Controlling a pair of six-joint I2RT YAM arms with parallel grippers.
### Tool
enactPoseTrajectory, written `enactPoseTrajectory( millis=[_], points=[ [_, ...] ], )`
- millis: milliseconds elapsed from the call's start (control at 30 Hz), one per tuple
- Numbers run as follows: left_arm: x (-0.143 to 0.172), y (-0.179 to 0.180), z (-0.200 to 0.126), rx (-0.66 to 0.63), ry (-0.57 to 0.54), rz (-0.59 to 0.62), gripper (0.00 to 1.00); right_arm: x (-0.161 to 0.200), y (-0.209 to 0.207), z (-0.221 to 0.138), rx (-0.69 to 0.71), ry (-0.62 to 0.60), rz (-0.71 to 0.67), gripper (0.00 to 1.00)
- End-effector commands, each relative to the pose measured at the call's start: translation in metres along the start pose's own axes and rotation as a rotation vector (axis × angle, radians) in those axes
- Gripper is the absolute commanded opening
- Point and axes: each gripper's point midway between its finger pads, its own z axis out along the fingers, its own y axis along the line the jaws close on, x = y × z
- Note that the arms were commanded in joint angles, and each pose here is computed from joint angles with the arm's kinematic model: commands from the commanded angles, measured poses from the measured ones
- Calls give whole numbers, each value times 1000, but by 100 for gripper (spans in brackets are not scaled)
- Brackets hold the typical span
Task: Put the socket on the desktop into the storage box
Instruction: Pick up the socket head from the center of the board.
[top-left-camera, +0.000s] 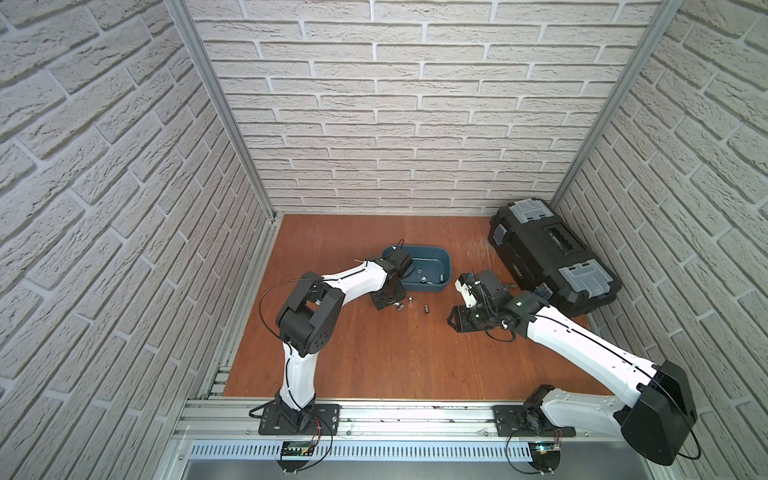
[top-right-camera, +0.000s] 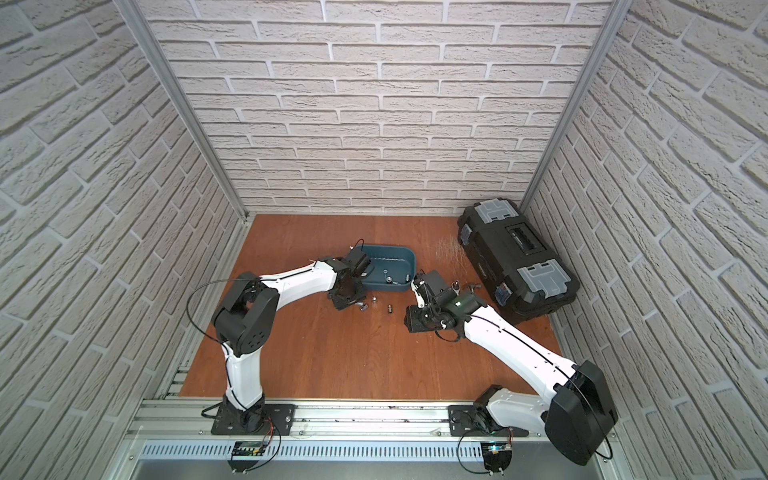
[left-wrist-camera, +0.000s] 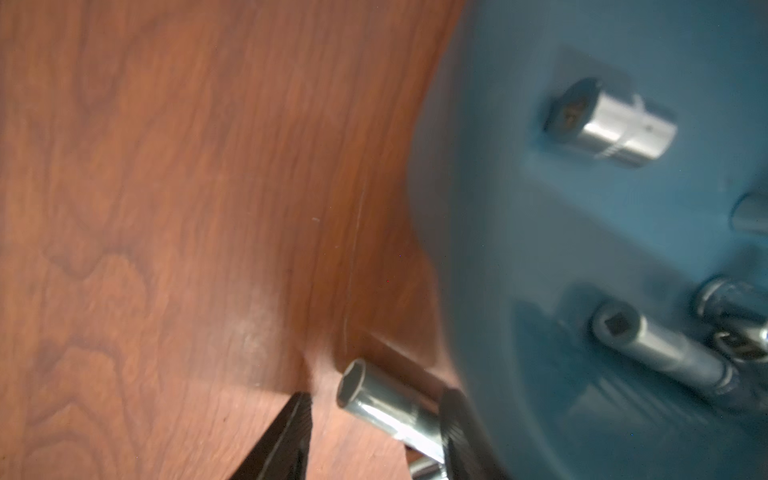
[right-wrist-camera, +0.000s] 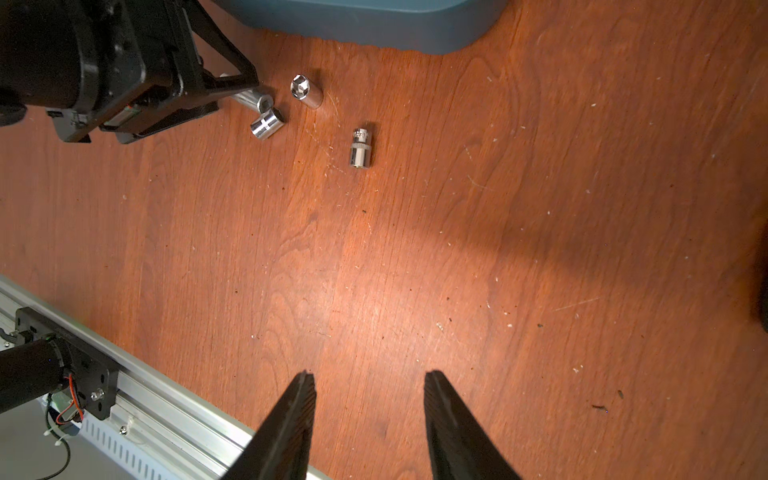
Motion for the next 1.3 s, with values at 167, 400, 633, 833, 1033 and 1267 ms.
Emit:
enactPoseTrajectory(
  millis=[167, 400, 633, 833, 1033, 1267],
  points=[
    [-1, 2, 6, -32, 3, -22, 50, -3, 0, -3, -1, -38, -8, 49],
    [-1, 4, 7, -36, 5, -28, 45, -3, -3, -4, 8, -42, -1, 49],
    [-2, 11, 7, -45, 6, -35, 38, -3, -5, -4, 14, -43, 4, 49],
    [0, 13, 8, -46, 11, -32, 28, -4, -6, -4, 16, -43, 8, 49],
    [1, 15, 8, -43, 13, -33, 19, -4, -6, -5, 18, -45, 9, 49],
    [-2, 14, -5, -16, -8, -27, 14, -3, -4, -3, 5, -37, 13, 49]
  ],
)
